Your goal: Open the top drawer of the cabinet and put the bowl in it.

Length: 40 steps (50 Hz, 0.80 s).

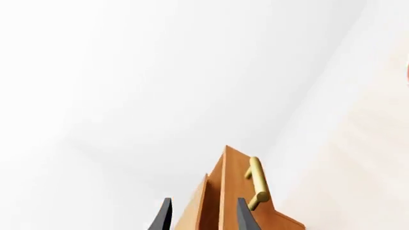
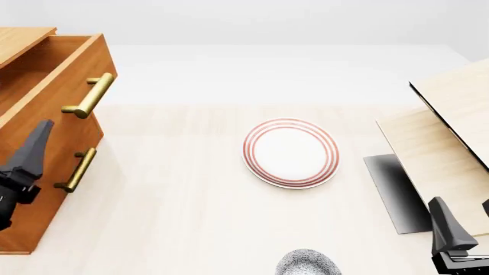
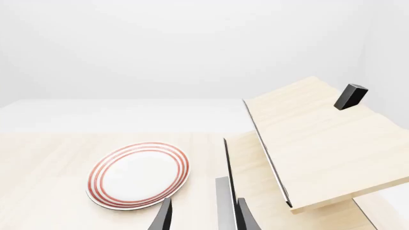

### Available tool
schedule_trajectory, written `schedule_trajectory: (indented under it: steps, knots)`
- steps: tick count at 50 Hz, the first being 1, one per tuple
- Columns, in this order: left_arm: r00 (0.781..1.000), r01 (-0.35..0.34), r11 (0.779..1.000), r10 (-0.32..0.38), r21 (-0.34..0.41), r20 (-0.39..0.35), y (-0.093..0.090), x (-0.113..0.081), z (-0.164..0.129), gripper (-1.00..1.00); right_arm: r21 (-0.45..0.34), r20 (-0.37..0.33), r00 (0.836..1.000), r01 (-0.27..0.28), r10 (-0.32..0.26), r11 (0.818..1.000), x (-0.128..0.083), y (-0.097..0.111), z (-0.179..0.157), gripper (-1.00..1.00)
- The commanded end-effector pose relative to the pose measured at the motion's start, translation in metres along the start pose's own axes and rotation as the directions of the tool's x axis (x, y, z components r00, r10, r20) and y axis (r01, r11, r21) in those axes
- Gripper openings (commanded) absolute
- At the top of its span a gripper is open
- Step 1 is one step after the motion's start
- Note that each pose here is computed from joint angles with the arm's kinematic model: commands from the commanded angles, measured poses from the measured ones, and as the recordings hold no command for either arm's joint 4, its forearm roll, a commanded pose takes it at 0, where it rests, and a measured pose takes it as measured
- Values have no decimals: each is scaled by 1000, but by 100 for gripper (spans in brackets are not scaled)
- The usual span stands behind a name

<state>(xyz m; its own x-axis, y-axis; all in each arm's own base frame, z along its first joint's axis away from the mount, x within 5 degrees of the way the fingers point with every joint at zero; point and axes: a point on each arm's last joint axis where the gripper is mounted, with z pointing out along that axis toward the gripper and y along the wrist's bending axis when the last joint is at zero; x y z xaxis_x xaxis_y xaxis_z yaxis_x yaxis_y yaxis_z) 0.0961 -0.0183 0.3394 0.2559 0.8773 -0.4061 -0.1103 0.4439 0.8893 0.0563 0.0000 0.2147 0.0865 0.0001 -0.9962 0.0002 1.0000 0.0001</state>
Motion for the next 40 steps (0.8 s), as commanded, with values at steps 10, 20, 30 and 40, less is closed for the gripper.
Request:
schedule_trajectory:
  steps: [10, 20, 30, 40]
  knots:
    - [939, 338, 939, -331, 66, -97, 55, -23, -9, 100, 0, 0, 1000, 0, 0, 1000, 0, 0, 0, 100]
    - [856, 499, 864, -480, 63, -190, 81, -31, 5, 100, 0, 0, 1000, 0, 0, 1000, 0, 0, 0, 100]
    - [749, 639, 765, -597, 76, -288, 86, -32, 32, 100, 0, 0, 1000, 0, 0, 1000, 0, 0, 0, 100]
    - [627, 746, 666, -685, 30, -371, 94, -31, 54, 100, 0, 0, 1000, 0, 0, 1000, 0, 0, 0, 100]
